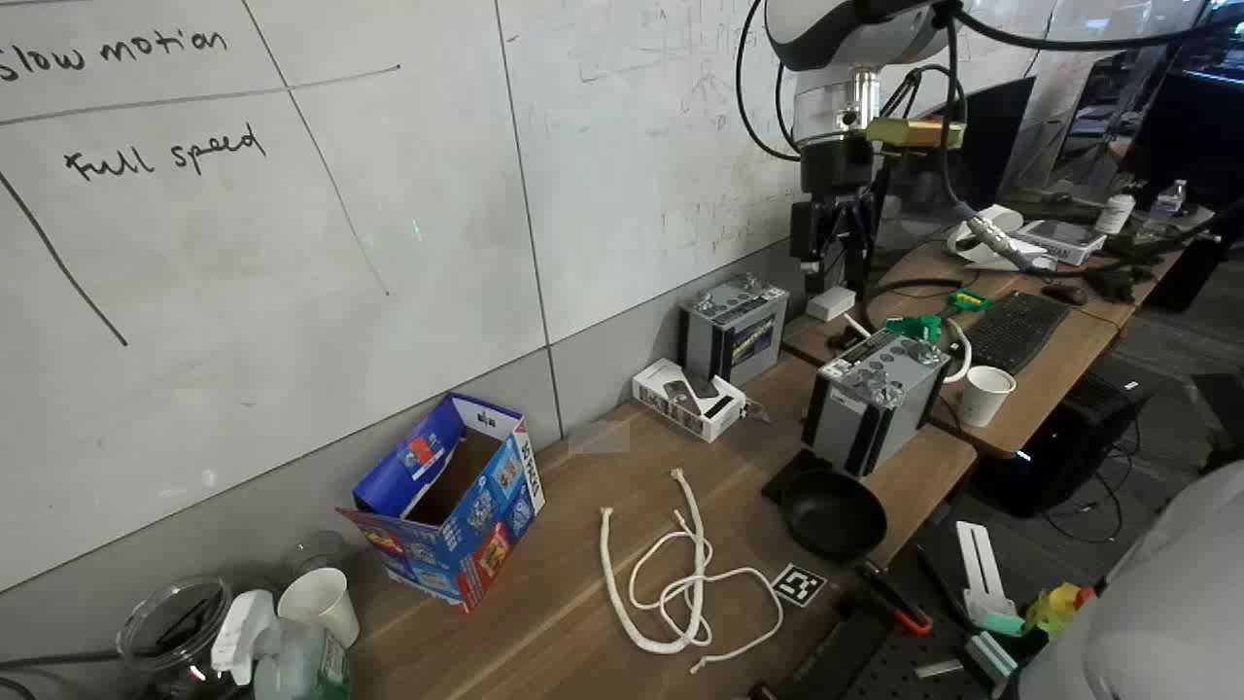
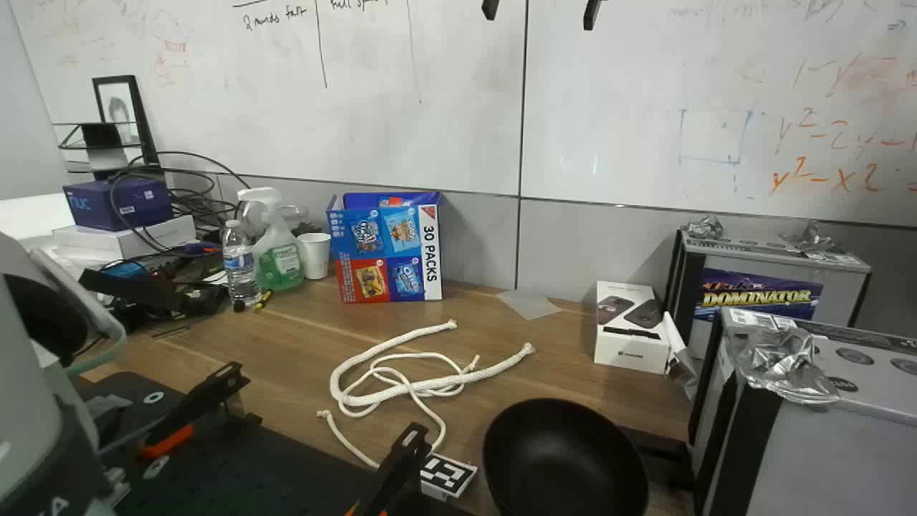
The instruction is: Put the strings in the blue box
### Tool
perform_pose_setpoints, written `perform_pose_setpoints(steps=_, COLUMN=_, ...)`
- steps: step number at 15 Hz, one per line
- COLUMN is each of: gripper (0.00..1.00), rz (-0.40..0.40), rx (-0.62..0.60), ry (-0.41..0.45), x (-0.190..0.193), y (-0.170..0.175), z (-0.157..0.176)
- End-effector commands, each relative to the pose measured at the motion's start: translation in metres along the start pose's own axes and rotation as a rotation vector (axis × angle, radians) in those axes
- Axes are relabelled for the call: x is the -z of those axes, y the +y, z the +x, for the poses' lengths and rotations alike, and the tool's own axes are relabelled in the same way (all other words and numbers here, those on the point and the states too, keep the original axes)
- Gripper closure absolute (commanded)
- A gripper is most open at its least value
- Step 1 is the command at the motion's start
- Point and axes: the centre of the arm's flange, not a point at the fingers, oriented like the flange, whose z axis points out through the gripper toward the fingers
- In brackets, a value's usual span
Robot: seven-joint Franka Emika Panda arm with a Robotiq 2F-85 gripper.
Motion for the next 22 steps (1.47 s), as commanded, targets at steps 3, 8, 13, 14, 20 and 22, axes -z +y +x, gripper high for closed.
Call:
perform_pose_setpoints(steps=3, gripper=0.00, rz=-0.003, rx=0.000, ry=0.009, x=0.004, y=0.000, z=-0.001)
perform_pose_setpoints(steps=8, gripper=0.00, rz=-0.001, rx=-0.024, ry=0.020, x=-0.016, y=-0.005, z=0.000)
perform_pose_setpoints(steps=13, gripper=0.00, rz=-0.001, rx=-0.062, ry=0.024, x=-0.105, y=-0.032, z=0.017)
perform_pose_setpoints(steps=14, gripper=0.00, rz=-0.015, rx=-0.077, ry=0.026, x=-0.128, y=-0.039, z=0.024)
perform_pose_setpoints(steps=20, gripper=0.00, rz=-0.090, rx=-0.153, ry=0.094, x=-0.226, y=-0.082, z=0.053)
perform_pose_setpoints(steps=22, gripper=0.00, rz=-0.112, rx=-0.174, ry=0.133, x=-0.252, y=-0.097, z=0.056)
